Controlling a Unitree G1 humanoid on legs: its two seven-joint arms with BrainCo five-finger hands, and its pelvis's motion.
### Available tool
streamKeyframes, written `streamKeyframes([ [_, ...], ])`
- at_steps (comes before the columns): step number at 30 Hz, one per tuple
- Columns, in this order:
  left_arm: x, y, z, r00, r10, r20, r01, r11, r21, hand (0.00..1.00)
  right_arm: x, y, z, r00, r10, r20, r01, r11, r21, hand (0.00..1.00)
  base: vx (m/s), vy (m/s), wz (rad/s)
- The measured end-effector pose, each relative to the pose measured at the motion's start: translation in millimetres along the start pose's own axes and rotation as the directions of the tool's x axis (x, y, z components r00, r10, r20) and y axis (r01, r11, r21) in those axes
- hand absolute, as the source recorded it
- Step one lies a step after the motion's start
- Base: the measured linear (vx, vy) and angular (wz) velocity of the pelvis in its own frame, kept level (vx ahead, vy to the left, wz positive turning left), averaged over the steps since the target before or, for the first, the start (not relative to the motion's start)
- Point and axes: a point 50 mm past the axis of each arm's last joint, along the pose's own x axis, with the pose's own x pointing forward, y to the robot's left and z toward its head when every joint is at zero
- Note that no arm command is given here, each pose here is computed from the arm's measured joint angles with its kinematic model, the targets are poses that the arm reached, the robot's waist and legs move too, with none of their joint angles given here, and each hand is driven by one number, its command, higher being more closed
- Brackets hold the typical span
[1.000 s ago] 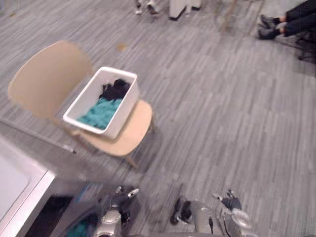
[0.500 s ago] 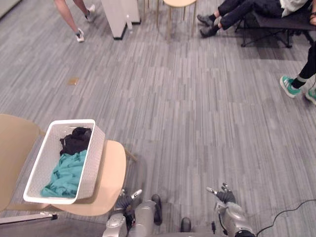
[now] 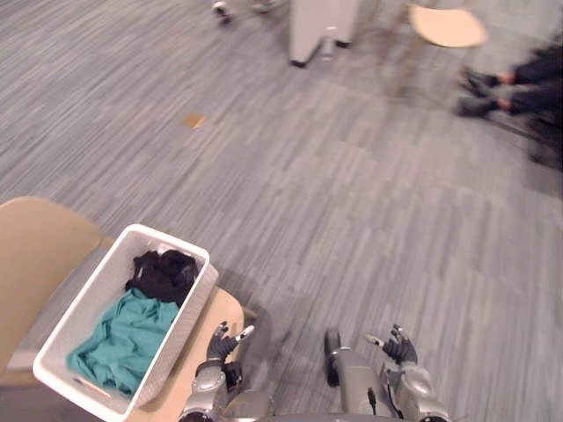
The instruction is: Pick up the laundry basket with both hands and put the clothes into the washing machine.
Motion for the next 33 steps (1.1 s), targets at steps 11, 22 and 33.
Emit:
streamKeyframes([
  [11, -4.0, 25.4, 8.1, 0.997, 0.006, 0.073, -0.015, 0.992, 0.128, 0.0, 9.9, 16.8, 27.9, 0.996, 0.013, 0.093, -0.015, 1.0, 0.024, 0.0, 0.14, 0.041, 1.53],
  [22, -10.6, 47.4, -15.2, 0.999, 0.038, -0.016, -0.034, 0.977, 0.208, 0.0, 8.5, 33.8, 50.3, 0.977, 0.088, 0.195, -0.073, 0.994, -0.083, 0.0, 0.04, 0.08, 0.44],
  [33, -12.7, 46.0, -23.3, 0.999, 0.034, -0.042, -0.023, 0.971, 0.238, 0.0, -15.0, 52.0, 111.2, 0.844, 0.204, 0.495, -0.08, 0.962, -0.261, 0.0, 0.01, -0.114, 0.77],
])
